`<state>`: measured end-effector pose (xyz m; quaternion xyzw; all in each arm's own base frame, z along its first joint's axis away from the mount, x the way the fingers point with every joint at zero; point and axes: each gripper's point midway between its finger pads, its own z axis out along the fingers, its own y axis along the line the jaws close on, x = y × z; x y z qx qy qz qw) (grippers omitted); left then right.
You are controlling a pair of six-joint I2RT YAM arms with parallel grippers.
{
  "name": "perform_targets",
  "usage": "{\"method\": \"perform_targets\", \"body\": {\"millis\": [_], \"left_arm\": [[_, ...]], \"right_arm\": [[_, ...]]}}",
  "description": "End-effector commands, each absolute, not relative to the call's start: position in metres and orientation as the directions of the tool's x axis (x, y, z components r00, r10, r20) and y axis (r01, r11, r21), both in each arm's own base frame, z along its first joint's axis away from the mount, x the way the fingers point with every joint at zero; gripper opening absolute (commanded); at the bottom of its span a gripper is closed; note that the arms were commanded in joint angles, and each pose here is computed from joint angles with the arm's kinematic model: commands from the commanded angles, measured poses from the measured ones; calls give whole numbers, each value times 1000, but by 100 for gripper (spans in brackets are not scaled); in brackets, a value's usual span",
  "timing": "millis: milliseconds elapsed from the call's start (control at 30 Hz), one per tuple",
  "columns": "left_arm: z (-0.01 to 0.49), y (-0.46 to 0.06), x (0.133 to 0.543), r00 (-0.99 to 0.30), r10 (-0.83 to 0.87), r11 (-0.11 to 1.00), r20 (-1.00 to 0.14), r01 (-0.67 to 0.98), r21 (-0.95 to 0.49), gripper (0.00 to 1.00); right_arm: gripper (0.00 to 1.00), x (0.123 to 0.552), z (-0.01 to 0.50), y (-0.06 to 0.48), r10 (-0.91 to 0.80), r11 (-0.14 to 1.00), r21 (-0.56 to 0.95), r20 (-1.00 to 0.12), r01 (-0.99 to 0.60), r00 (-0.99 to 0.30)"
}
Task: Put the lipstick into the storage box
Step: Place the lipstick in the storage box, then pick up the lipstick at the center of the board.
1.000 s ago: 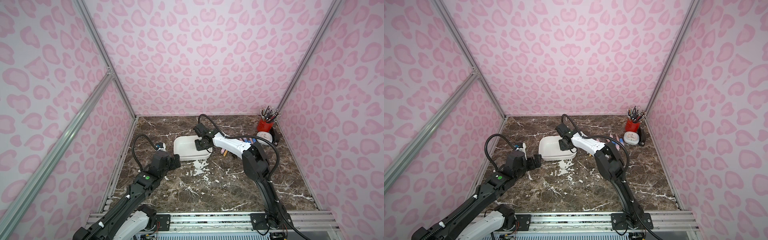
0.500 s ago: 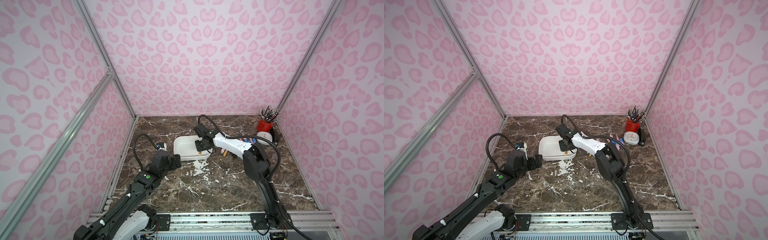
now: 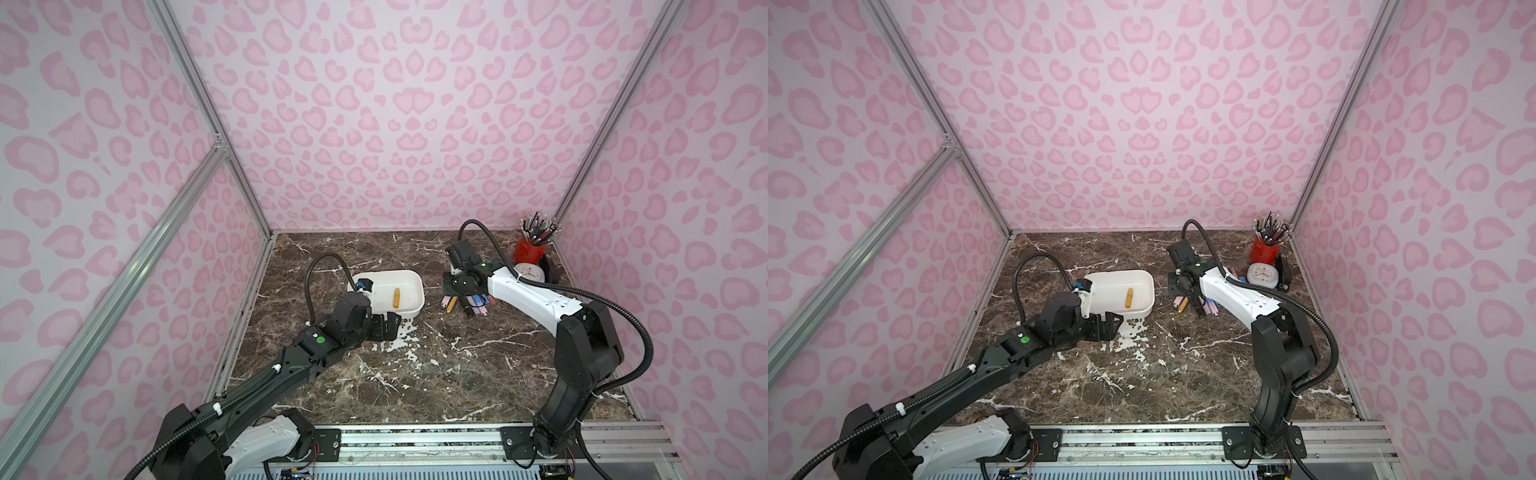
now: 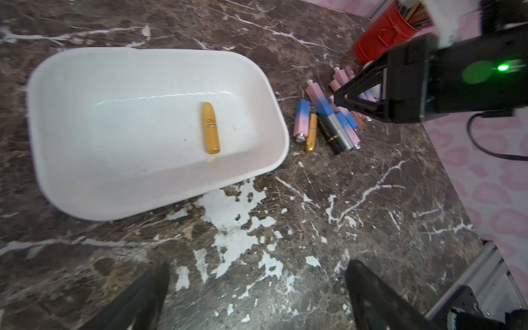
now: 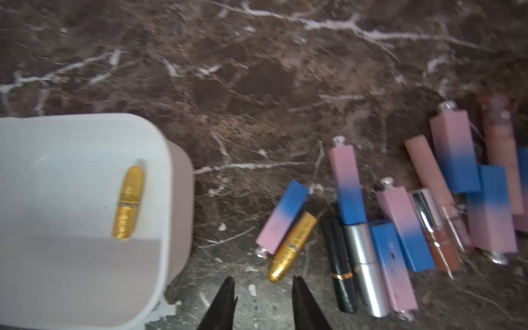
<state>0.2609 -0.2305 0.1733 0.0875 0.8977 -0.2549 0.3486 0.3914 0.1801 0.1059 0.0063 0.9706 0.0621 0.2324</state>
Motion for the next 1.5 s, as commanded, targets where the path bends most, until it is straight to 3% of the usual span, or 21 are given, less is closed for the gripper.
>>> {"method": "perform_targets", "body": {"millis": [0,333,1000,1467], "left_arm": [[187,-262,259,-722,25,812,-691,418,-408,98],[177,-323,248,-732,162,758,-661,521,-392,98],[163,-304,246,-717,194,800,-669,511,-316,98],[158,-294,242,-708,194,809,-679,507,-298,98]], "right_arm": [[35,387,89,167,105,985,172,-436,31,-894],[37,390,57,166,113,985,167,-397,49,-911],[36,398,23,172,124,988,130,-332,85,-935],[17,384,14,172,102,994,71,-295,85,-950]]}}
